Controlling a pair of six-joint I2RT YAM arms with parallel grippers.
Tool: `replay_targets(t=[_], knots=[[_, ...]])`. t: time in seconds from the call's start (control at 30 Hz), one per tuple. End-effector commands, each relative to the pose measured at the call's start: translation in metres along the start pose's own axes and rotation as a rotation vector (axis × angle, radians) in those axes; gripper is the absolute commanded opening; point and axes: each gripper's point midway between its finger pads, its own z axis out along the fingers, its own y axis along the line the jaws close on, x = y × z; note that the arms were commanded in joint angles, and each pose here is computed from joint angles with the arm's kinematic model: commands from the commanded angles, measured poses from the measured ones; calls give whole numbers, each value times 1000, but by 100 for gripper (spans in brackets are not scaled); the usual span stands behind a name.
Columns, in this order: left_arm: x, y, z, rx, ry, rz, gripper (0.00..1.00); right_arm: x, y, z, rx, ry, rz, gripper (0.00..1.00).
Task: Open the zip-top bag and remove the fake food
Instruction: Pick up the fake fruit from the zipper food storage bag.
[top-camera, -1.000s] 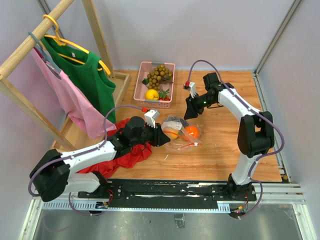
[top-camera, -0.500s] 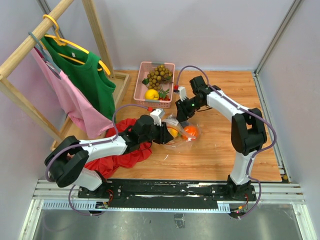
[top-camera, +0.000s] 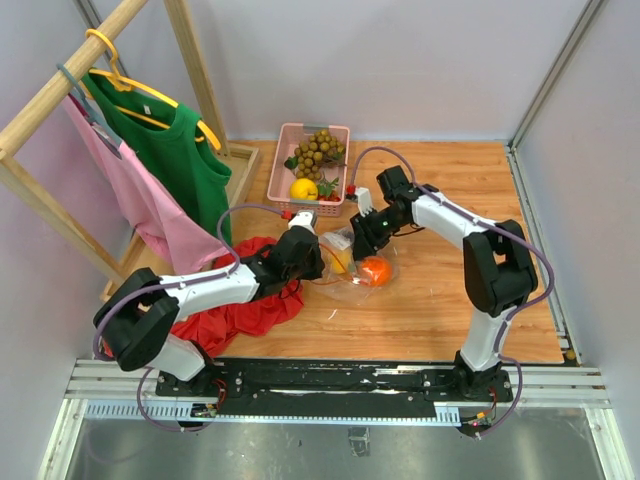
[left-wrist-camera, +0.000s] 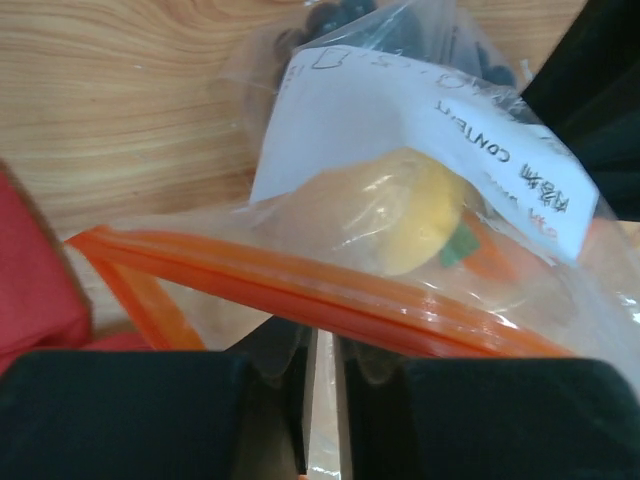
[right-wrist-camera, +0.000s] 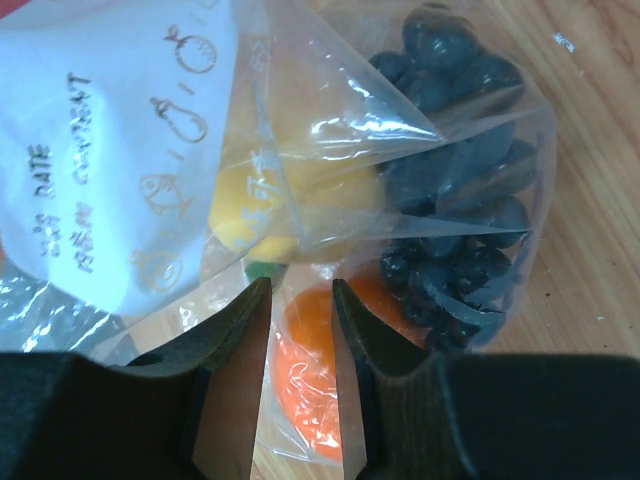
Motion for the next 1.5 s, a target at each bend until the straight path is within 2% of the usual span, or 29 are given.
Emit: replay_targets(t=[0.0,0.1,0.3,0.53,0.7,0.8,0.93,1.27,1.47], knots=[[-7,17,1,-132,-22,-12,11,-8,9,-6,16,-36,-47,32],[-10,23,-1,-172,-27,-8,8,-11,13,-10,13,-50,-63,33],[-17,26,-9,-180,-50,-7,8,-22,31,-24,-26,-110,-125,35],[-27,-3,-34,23,-91,6,21,-23,42,-35,-54,-162,-166,38],[-30,-17,-48,183,-101,-107,23,-23,34,-33,-31,-156,-146,38],[-27,-27,-52,271,-65,-217,23,-24,24,-32,6,-144,-119,38],[-20,-39,-51,340,-13,-266,19,-26,12,-33,45,-140,-85,38],[-18,-62,-39,425,55,-401,17,-29,9,-27,30,-134,-50,37],[-13,-61,-19,368,104,-459,19,-24,15,-22,15,-133,-53,37]])
